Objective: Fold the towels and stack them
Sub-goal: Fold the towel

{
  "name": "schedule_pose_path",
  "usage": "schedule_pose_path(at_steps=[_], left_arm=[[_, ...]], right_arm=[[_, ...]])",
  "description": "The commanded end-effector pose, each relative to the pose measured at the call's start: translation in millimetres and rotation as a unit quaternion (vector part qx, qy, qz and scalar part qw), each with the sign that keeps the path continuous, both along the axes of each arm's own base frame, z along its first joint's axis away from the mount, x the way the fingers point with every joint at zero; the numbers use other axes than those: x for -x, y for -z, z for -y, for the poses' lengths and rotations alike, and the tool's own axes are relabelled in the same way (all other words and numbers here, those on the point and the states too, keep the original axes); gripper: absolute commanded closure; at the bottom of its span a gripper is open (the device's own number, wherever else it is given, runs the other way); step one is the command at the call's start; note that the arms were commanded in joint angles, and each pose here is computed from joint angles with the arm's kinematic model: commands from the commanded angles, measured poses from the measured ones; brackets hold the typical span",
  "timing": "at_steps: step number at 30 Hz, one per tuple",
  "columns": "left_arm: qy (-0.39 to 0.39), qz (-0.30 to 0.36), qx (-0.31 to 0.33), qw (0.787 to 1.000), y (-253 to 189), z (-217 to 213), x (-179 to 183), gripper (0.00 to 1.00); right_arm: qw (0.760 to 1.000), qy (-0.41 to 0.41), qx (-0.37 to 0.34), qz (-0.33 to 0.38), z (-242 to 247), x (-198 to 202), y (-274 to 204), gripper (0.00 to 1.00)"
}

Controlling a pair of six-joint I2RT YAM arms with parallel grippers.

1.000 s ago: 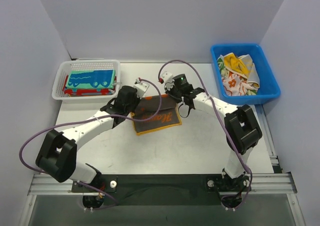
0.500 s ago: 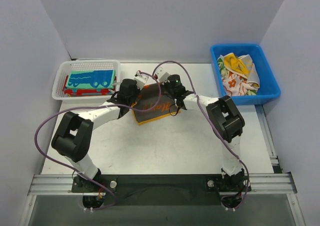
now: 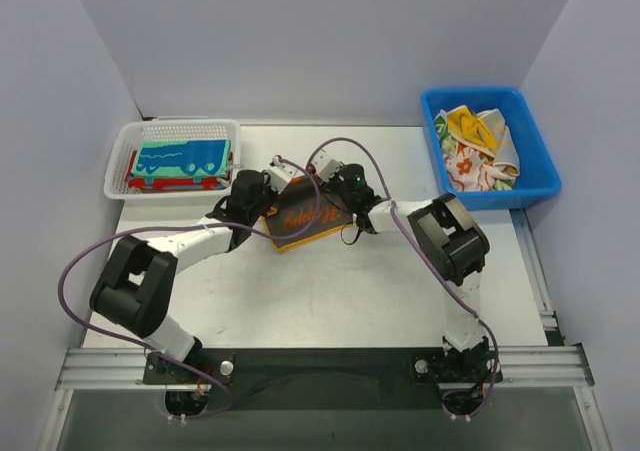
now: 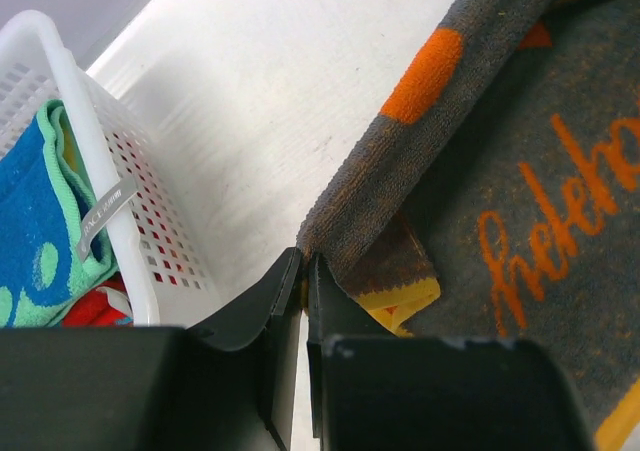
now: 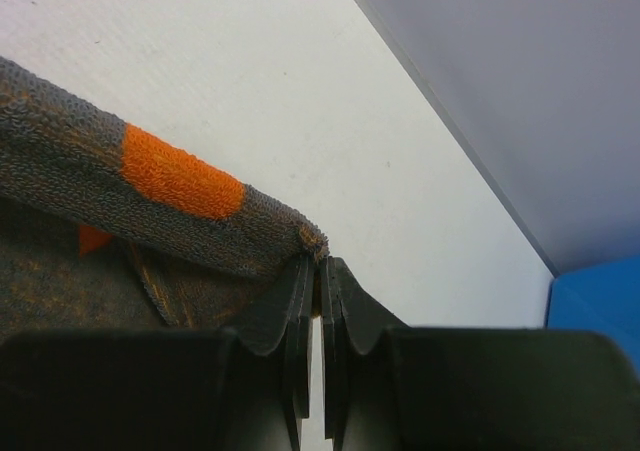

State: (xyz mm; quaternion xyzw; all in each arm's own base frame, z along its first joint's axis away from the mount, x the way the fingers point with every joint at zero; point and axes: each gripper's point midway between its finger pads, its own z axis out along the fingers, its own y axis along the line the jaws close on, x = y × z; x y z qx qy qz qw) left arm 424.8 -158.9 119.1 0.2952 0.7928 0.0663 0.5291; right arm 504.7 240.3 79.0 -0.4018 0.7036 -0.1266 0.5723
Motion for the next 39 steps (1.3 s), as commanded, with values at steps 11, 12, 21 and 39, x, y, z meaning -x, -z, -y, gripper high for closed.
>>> schedule_pose_path(at_steps=[11, 12, 21, 39], left_arm=[[0.04, 0.034, -0.02, 0.998, -25, -13, 23, 1.0], [0.046, 0.023, -0.022, 0.998, -21, -12, 28, 1.0], [0.078, -0.012, -0.032, 0.996, -8, -6, 56, 1.0], [-0.002, -0.016, -0.005, 1.0, -26, -17, 53, 1.0]], right_arm=[[0.998, -0.041, -0.021, 0.052, 8, 15, -56, 1.0], [0.998, -0.047, -0.019, 0.04, 8, 18, -53, 1.0], [0.994, -0.094, -0.052, -0.016, 2, 36, -41, 1.0], [0.994, -0.075, -0.071, -0.037, 5, 21, -51, 1.0]])
